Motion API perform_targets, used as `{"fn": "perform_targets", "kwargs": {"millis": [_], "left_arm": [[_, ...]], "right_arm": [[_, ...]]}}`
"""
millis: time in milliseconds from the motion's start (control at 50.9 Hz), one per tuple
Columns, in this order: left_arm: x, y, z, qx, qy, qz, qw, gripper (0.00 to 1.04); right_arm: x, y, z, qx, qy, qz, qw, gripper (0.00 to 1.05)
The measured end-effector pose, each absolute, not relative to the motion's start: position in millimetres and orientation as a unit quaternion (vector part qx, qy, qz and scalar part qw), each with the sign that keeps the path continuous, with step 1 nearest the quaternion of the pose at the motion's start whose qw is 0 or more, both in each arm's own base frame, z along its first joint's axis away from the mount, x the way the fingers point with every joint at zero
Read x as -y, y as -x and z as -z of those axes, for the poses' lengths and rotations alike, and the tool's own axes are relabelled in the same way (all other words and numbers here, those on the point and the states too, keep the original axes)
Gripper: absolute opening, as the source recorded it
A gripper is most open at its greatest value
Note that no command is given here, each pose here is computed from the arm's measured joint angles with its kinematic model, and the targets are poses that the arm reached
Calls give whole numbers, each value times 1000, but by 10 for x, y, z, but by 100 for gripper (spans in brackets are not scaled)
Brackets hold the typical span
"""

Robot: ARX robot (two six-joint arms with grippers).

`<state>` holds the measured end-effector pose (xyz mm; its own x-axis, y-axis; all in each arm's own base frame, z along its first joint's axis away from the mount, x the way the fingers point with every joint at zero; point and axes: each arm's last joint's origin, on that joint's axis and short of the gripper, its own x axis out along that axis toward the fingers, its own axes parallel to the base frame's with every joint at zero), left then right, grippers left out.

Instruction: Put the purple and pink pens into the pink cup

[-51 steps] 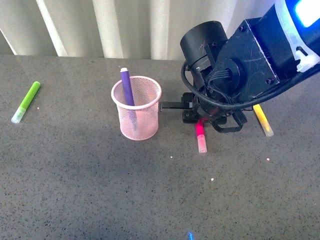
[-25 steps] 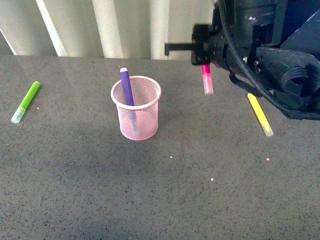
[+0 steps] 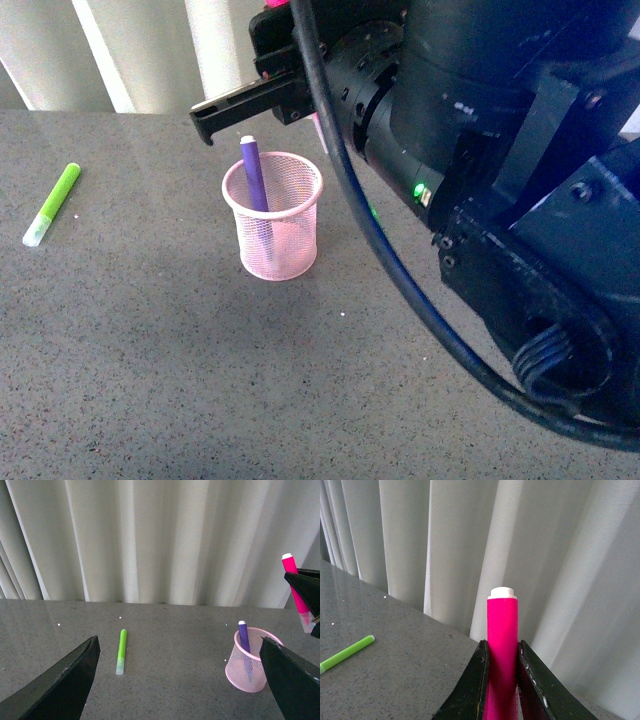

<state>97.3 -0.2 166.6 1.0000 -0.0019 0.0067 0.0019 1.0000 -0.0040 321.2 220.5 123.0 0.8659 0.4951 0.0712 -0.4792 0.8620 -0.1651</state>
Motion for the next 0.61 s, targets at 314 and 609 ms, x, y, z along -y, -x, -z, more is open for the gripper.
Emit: {"fn": "perform_targets", "kwargs": {"millis": [314,609], "left_arm": [[2,-973,-1666,3,2,1,1000,98],[2,-973,-1666,3,2,1,1000,98]], "right_arm": [[-2460,-3264,-1061,58,74,-275,957,12],[-2671,-3462,-983,52,71,-268,959,11]]}}
